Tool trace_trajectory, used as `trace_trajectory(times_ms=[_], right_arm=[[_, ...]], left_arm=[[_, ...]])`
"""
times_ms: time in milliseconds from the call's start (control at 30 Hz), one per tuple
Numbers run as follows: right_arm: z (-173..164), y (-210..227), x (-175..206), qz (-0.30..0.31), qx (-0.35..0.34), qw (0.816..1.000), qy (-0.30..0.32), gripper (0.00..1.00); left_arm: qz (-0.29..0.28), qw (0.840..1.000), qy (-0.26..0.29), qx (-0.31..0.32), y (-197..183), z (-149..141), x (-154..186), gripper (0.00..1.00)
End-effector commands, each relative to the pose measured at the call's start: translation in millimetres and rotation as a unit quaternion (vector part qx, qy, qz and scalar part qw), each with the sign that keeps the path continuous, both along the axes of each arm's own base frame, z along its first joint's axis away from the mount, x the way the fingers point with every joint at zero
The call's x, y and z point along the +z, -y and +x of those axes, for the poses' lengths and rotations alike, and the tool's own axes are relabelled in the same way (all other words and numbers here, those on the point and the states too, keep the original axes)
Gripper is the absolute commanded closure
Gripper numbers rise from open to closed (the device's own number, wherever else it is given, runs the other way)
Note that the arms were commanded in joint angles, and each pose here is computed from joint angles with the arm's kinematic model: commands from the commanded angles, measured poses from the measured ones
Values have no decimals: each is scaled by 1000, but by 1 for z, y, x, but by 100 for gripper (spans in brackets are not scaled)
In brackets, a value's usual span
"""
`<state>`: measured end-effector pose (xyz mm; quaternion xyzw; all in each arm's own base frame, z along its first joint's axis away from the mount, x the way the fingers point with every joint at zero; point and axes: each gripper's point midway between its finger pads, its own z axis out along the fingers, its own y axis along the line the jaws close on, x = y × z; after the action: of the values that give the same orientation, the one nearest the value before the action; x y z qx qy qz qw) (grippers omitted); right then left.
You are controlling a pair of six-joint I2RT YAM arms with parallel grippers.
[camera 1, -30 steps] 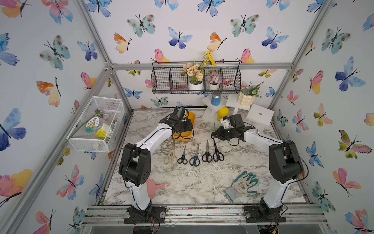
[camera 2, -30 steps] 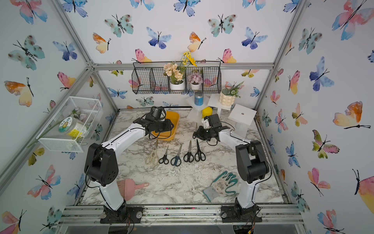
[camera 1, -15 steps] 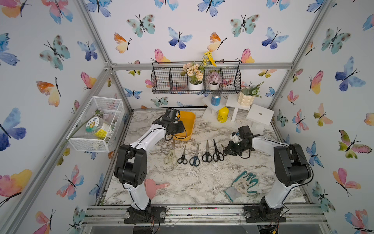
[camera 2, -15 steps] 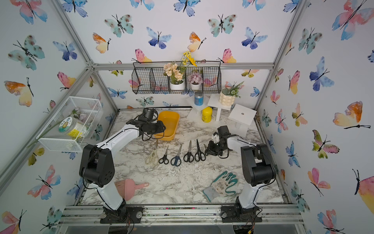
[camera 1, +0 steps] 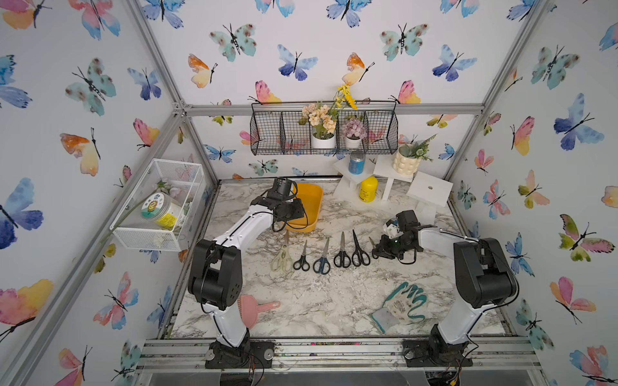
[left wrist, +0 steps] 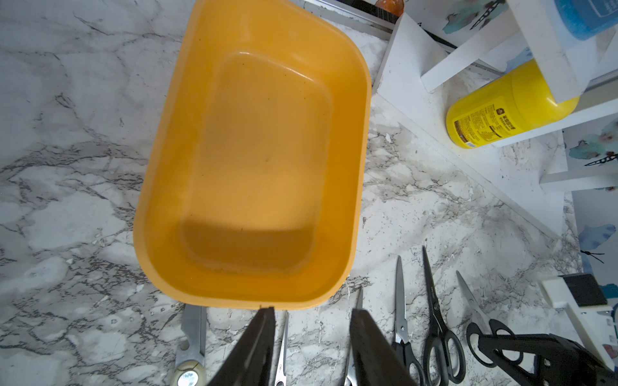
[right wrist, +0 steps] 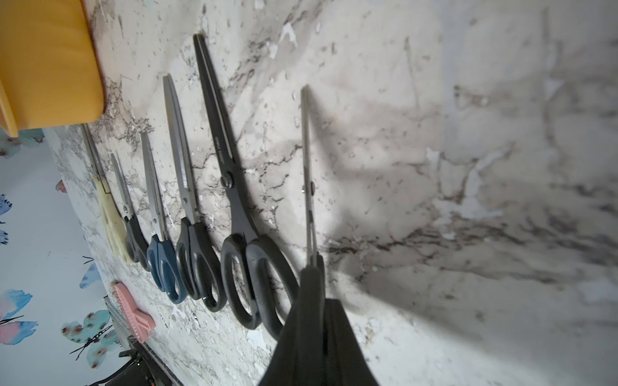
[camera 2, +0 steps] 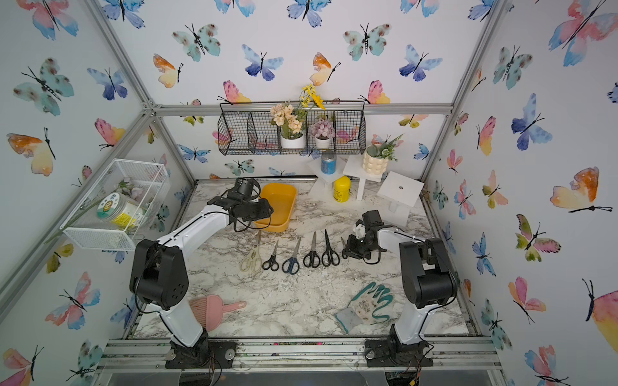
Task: Take the scissors out of the storage box
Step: Place the scissors at the center of the board.
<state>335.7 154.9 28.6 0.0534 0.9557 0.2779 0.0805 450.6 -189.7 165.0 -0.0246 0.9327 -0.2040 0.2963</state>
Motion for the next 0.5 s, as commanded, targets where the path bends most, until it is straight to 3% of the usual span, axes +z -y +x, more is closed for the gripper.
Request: trace_trajectory(times_ms=[0,467], right_arm=[[-9,15,-10,-29,-29,999,-19,84],[-9,28,-4,-72,-30,997,-16,57]], left_arm=[[-1,1000,11,1,-1,3,15,57],[7,1000,8,-4,-1,2,12,57]])
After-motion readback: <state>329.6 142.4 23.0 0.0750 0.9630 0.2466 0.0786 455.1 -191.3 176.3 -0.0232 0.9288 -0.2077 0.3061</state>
